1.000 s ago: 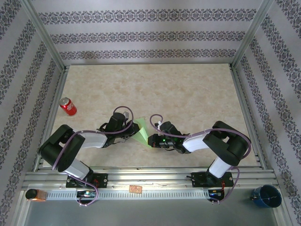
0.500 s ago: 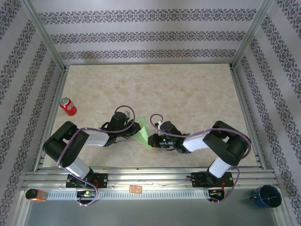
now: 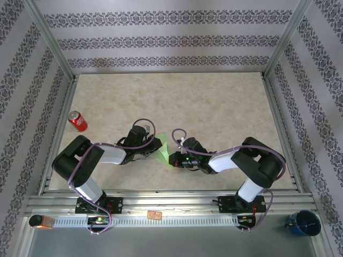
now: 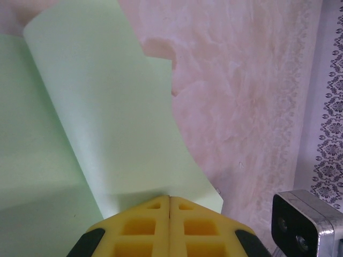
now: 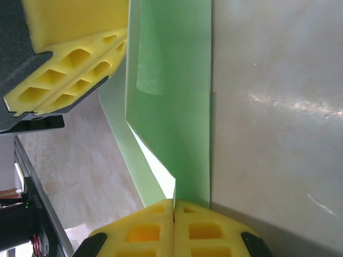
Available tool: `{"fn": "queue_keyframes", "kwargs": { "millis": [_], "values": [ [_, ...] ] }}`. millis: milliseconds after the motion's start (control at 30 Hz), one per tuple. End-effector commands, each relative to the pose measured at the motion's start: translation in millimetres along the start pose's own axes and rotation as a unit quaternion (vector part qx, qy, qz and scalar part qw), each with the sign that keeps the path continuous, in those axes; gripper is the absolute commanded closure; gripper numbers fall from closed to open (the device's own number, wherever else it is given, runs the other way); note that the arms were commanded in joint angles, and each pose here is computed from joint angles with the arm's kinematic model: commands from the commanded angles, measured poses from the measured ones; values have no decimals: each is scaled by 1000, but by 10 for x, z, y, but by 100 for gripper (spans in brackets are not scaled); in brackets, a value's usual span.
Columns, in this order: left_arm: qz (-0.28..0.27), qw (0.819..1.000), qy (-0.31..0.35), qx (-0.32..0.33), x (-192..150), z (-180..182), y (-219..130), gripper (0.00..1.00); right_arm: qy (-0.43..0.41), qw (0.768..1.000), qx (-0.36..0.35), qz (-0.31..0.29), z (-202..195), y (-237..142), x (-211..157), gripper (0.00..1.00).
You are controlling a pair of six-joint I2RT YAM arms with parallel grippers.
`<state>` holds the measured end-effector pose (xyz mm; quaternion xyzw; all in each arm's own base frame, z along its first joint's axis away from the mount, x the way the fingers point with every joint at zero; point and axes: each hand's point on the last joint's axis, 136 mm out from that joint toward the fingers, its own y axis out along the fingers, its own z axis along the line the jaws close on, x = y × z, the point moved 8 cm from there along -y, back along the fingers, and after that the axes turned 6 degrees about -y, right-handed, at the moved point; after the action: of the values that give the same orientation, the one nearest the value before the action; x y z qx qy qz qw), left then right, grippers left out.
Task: Fold a paper plane with a square sheet of paper (pick it up from the middle)
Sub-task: Fourth fold the wing at the center of the table.
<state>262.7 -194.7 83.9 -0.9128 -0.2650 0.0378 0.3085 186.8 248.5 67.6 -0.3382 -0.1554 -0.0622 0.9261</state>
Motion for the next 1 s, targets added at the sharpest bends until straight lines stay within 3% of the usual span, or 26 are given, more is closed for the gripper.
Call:
{"fn": "queue_keyframes", "kwargs": {
  "millis": [0,633,967],
  "values": [
    [1,1000,9,-8,-4,-55,35,96,23,999,-28,18,-172,0,-95,98],
    [-17,1000,16,9,27,-62,-12,86,81,996,-14,29,-223,48,-81,99],
    [-4,1000,30,5,-26,-88,-104,89,97,995,-21,31,-271,53,-96,99]
  ]
}}
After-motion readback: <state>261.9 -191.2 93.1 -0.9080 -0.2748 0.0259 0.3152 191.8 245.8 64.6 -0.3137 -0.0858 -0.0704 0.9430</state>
